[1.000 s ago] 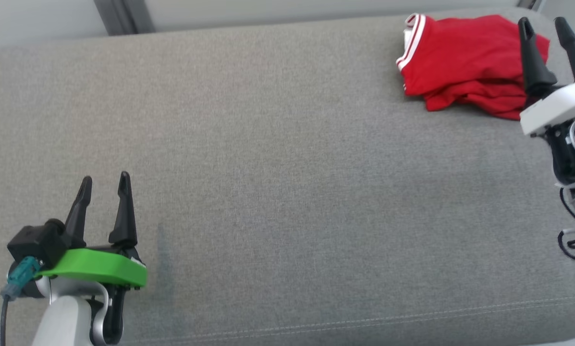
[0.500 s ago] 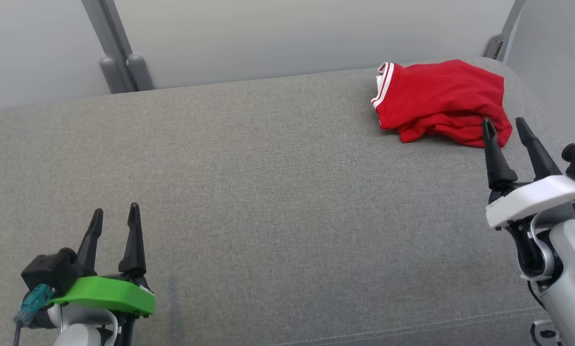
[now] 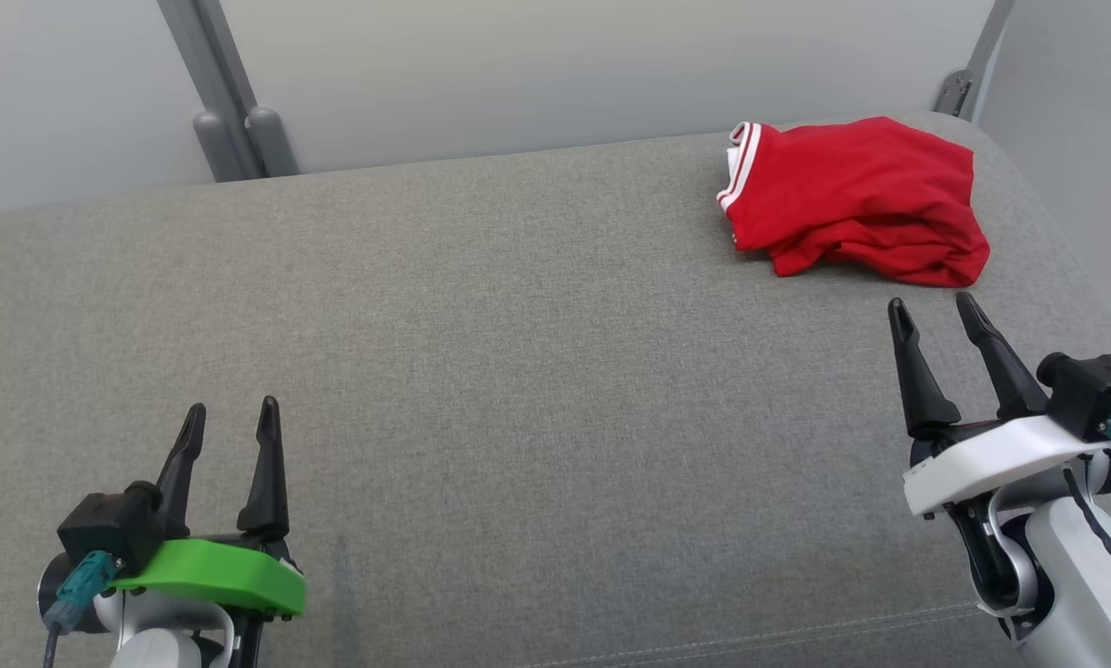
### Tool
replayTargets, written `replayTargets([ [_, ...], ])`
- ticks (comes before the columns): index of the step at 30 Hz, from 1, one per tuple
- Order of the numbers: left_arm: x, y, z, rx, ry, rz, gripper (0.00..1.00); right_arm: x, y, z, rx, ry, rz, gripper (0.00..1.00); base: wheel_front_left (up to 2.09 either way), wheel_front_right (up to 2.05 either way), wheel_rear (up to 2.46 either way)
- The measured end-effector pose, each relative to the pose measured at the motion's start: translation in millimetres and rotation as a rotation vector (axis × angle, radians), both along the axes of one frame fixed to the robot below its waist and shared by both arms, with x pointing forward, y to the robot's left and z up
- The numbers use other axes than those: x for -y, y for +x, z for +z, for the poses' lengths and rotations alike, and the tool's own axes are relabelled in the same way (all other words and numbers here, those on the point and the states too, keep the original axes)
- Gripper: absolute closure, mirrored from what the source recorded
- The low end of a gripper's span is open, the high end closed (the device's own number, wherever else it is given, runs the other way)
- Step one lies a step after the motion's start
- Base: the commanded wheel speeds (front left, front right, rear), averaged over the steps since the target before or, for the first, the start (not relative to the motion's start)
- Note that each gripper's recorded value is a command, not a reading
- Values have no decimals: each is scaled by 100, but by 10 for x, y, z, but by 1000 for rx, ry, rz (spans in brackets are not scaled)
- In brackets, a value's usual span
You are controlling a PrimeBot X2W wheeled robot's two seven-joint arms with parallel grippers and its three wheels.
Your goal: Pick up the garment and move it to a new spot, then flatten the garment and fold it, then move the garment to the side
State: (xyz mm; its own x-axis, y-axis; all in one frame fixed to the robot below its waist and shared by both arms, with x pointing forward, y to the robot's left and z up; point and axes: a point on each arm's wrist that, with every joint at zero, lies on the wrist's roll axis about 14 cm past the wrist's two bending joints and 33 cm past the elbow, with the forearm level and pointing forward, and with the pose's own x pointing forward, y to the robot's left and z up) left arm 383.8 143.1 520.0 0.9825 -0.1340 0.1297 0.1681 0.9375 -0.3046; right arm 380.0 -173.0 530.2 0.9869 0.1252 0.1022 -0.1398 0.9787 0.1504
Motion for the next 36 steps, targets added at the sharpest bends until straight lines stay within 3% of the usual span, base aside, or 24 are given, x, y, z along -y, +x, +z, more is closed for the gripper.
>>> replayTargets([
  [36,-35,-45,-38,-9,12,16,0,-14,-170,-57,6,1,-42,0,0,0,0],
])
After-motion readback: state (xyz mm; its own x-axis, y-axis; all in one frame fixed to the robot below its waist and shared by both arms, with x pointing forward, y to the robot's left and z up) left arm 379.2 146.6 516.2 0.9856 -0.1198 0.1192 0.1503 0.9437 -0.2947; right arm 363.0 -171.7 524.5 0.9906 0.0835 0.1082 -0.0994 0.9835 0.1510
